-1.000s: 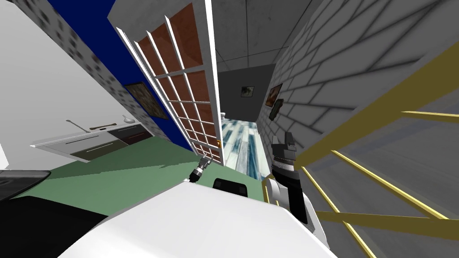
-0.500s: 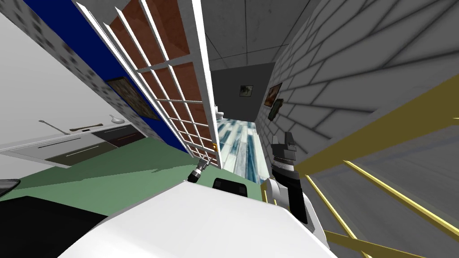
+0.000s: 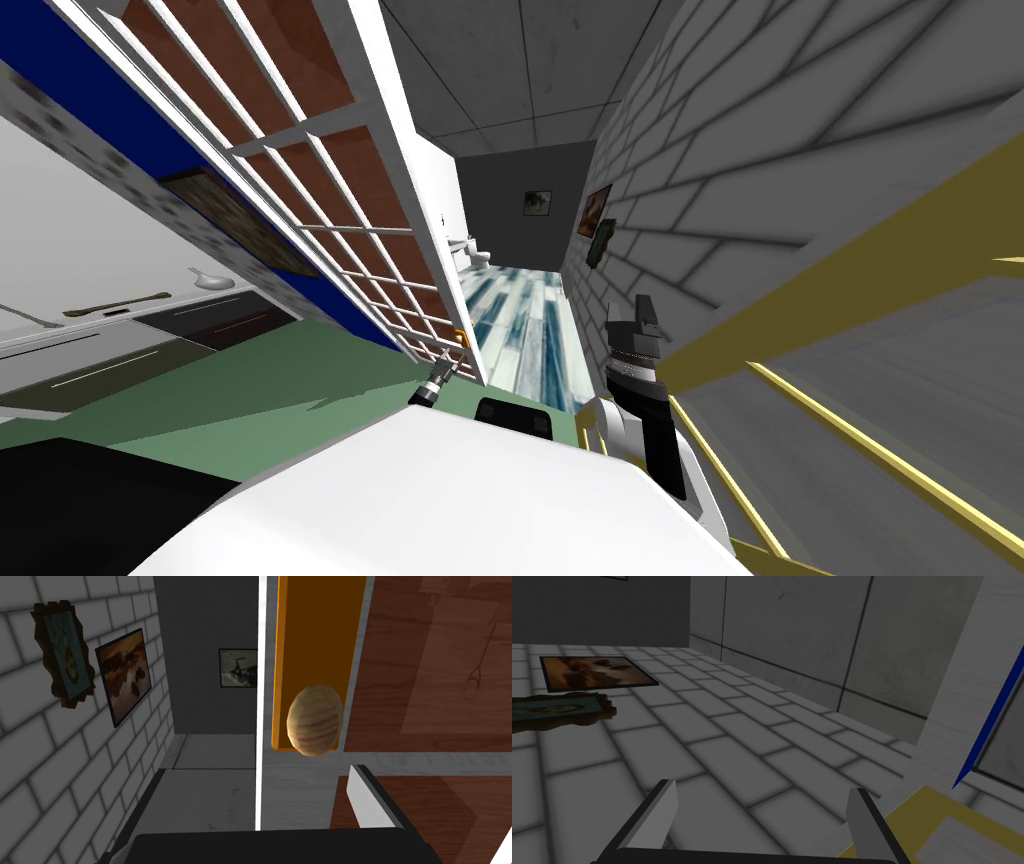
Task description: Pull the door open
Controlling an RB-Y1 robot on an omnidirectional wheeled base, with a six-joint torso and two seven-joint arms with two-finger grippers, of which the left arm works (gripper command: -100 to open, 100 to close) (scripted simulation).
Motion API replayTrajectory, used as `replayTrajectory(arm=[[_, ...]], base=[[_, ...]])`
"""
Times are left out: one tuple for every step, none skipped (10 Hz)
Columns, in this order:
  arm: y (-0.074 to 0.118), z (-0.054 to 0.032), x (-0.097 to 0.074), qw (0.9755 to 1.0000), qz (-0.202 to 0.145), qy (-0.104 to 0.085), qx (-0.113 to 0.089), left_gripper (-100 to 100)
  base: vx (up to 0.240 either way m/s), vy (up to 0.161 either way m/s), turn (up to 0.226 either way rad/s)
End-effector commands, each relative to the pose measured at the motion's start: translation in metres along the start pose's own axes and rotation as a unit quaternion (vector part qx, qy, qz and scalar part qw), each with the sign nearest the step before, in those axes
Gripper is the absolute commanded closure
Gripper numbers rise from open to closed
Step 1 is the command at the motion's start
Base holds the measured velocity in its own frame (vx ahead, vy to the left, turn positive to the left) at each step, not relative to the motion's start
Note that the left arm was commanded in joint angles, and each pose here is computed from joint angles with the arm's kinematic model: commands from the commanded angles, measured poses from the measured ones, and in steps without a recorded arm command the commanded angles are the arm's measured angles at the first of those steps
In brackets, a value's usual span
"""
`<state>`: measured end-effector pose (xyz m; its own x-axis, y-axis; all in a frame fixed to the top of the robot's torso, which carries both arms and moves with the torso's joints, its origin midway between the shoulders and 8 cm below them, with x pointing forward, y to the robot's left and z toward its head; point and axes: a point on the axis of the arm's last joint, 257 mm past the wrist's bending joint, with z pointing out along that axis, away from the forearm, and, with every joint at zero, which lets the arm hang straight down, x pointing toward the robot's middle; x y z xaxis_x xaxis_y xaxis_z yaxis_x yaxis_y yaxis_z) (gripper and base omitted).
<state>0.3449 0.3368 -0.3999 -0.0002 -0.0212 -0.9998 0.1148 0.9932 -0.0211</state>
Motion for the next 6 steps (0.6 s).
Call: replayTrajectory(arm=[[0.027,-0.0164,-0.001,0.9998,0.001,-0.001,-0.02,-100],[0.033,-0.0203,-0.001,0.9997,0.001,-0.001,-0.025,-100],[0.044,-0.0271,-0.002,0.9994,0.002,-0.001,-0.033,-100],[0.054,-0.0338,-0.003,0.9991,0.003,-0.002,-0.042,-100],[0.047,-0.0294,-0.003,0.9993,0.003,-0.002,-0.036,-100],[0.047,-0.0294,-0.003,0.9993,0.003,-0.002,-0.036,100]], base=[[0.178,-0.021,-0.212],[0.191,-0.031,-0.186],[0.188,-0.016,-0.171],[0.193,0.017,-0.15],[0.081,0.013,-0.001],[-0.023,-0.006,0.037]])
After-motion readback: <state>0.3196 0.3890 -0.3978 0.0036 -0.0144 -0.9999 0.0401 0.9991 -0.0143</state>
